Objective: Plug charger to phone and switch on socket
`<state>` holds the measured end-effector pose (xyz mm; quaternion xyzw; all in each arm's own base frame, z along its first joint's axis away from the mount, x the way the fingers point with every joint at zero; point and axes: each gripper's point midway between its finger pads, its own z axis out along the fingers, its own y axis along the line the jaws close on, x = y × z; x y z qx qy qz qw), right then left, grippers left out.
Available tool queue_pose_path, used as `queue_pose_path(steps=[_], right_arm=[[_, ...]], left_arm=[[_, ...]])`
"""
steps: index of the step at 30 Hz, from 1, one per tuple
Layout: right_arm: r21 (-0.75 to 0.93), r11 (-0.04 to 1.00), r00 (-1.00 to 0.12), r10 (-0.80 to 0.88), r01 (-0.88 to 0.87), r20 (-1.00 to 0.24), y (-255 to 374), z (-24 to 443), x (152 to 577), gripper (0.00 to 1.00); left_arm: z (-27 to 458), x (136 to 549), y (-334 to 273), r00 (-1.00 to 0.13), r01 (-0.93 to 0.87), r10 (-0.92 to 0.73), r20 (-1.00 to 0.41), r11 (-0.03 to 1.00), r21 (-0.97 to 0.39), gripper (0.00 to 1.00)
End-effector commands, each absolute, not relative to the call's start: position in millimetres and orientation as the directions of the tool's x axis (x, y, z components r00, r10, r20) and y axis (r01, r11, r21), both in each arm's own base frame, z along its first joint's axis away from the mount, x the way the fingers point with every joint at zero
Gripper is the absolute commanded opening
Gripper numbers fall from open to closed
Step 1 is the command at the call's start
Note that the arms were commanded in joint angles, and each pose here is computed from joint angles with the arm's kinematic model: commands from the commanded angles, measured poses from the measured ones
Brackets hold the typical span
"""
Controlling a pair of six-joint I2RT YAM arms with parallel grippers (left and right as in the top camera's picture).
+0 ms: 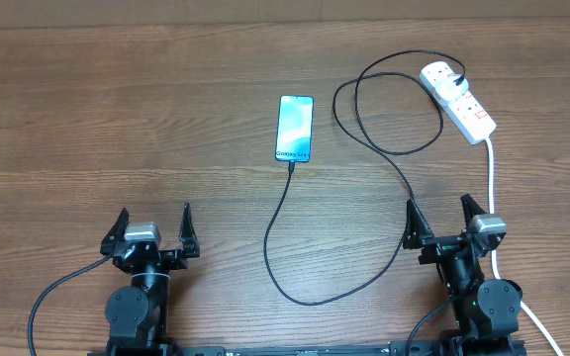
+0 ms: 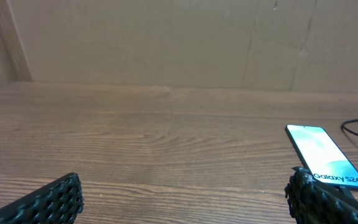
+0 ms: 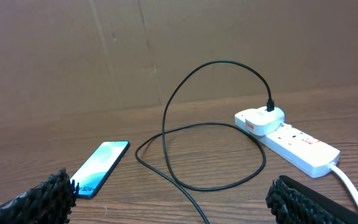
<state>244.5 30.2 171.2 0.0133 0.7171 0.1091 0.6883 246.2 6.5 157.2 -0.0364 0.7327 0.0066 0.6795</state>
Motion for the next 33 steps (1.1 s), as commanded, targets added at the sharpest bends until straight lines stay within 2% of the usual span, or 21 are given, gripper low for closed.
queue_pose_path(steps=[1, 19, 26, 33], right_arm=[[0.170, 0.978, -0.045, 0.165, -0.124, -0.985, 29, 170, 245, 1.00], [0.166, 0.984, -0.036, 0.164, -0.067, -0.986, 15, 169, 246, 1.00], [0.001, 0.998, -0.027, -0.001, -0.065, -1.000, 13, 169, 246, 1.00], [-0.015, 0.998, -0.027, -0.017, -0.054, -1.000, 11, 169, 246, 1.00]], left_arm=[[158, 246, 8, -0.067, -0.068, -0.026, -0.997, 0.997, -0.022, 1.00], [158, 246, 8, -0.067, -0.067, -0.026, -0.997, 0.997, -0.022, 1.00], [158, 246, 8, -0.066, -0.068, -0.026, -0.997, 0.997, -0.022, 1.00], [158, 246, 8, -0.067, -0.068, -0.026, -0.997, 0.997, -0.021, 1.00]])
